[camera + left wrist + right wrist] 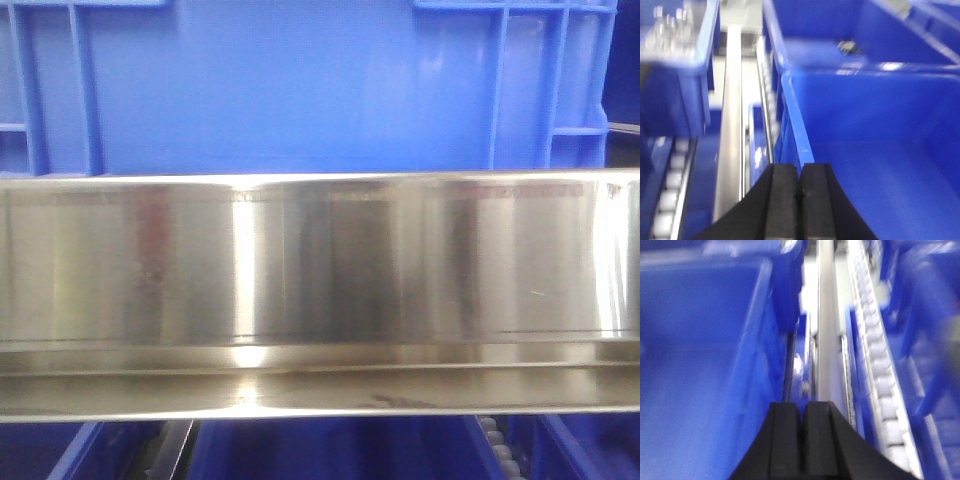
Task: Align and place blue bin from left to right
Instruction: 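Position both open grippers over the side walls of the blue bin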
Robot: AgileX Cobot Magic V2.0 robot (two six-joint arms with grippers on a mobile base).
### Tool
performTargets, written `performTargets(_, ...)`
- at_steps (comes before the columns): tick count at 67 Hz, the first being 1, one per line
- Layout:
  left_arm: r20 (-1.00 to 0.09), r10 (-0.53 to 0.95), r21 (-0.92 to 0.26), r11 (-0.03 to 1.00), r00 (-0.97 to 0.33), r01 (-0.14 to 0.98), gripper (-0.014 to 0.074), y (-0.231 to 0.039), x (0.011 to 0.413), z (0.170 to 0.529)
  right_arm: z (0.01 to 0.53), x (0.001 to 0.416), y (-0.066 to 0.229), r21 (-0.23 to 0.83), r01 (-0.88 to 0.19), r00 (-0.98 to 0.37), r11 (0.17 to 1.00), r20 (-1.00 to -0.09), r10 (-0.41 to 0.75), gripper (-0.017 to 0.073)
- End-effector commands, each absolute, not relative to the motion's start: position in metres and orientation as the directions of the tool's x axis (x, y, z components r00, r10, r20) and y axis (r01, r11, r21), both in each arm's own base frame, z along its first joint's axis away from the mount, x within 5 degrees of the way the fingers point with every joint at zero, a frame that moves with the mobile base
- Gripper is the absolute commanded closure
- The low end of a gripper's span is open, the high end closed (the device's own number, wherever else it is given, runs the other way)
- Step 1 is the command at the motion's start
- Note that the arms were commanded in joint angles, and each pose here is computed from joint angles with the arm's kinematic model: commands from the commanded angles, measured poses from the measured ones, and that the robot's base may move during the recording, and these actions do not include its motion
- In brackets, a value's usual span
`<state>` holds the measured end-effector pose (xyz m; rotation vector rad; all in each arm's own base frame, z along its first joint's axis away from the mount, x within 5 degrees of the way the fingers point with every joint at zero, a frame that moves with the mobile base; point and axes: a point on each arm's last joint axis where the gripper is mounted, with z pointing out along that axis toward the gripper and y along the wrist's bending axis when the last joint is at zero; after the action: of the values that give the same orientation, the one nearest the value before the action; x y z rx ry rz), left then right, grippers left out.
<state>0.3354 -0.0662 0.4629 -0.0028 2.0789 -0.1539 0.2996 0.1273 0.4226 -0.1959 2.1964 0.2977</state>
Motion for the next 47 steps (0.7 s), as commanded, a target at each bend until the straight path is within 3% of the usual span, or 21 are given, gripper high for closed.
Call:
performTargets(1,-0.859,-0.065,-0.093,0.995,-0.507,0.03,0.0704,-0.077,0.341,0.467,0.425,0.305,0.138,0.105,-0.211,-0.605,0.972,-0.795,-0.045,0.0613)
performTargets(15,-0.805,-0.039,-0.068,0.997,-0.592,0.027,0.0704,-0.099,0.352,0.459,0.428,0.317,0.169,0.087,-0.221,-0.664,0.971,-0.743,-0.084,0.0613)
performTargets(29,-0.797,-0.039,-0.068,0.997,-0.603,0.025,0.0704,-0.1,0.356,0.455,0.431,0.323,0.191,0.07,-0.238,-0.694,0.969,-0.71,-0.119,0.0613)
performTargets(47,-0.797,-0.038,-0.066,0.998,-0.602,0.024,0.0704,-0.1,0.356,0.455,0.431,0.326,0.195,0.066,-0.222,-0.693,0.973,-0.712,-0.11,0.0613)
